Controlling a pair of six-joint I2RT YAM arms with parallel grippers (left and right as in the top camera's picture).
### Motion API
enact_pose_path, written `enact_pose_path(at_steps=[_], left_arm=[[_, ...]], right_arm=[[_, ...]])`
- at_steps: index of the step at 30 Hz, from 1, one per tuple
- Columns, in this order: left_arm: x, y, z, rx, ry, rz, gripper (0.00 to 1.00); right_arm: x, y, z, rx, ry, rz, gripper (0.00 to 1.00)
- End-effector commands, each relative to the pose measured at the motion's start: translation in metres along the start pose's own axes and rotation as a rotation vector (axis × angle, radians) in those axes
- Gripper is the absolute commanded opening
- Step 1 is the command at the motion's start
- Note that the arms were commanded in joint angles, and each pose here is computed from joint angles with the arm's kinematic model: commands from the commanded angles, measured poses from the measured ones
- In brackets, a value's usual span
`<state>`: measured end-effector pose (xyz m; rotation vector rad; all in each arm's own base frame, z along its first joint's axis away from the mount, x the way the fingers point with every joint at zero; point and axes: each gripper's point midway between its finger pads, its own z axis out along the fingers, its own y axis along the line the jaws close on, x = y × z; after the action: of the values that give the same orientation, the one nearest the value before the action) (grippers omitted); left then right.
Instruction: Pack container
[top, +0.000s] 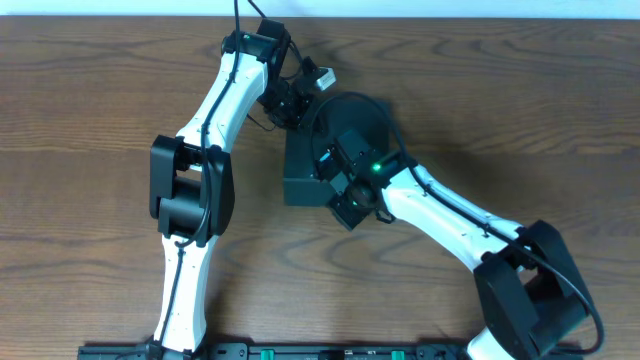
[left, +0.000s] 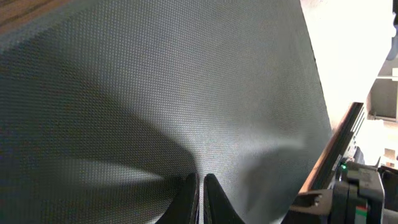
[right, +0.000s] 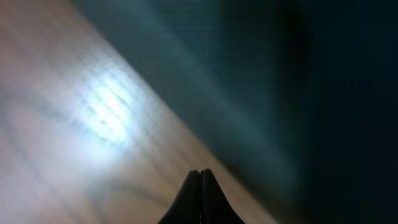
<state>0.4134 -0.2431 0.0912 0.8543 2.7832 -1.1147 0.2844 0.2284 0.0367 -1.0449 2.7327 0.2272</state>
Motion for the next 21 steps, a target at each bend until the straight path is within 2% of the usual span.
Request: enact_pose_path(at_steps=[1,8,21], left_arm=[[0.008,0.007,0.013,0.012,0.038,-0.016,0.06],[0.009,0.007,0.013,0.013,0.042,-0.019,0.06],[0.01,0.007,0.013,0.014,0.043,-0.017,0.06]], right_arm=[[0.001,-0.013,0.005,0.101,-0.018,0.098,0.02],[0.004,-0.024,0.023,0.177,-0.091,0.184,0.02],[-0.017,-0.063,0.01,0.381,-0.301,0.598,0.02]])
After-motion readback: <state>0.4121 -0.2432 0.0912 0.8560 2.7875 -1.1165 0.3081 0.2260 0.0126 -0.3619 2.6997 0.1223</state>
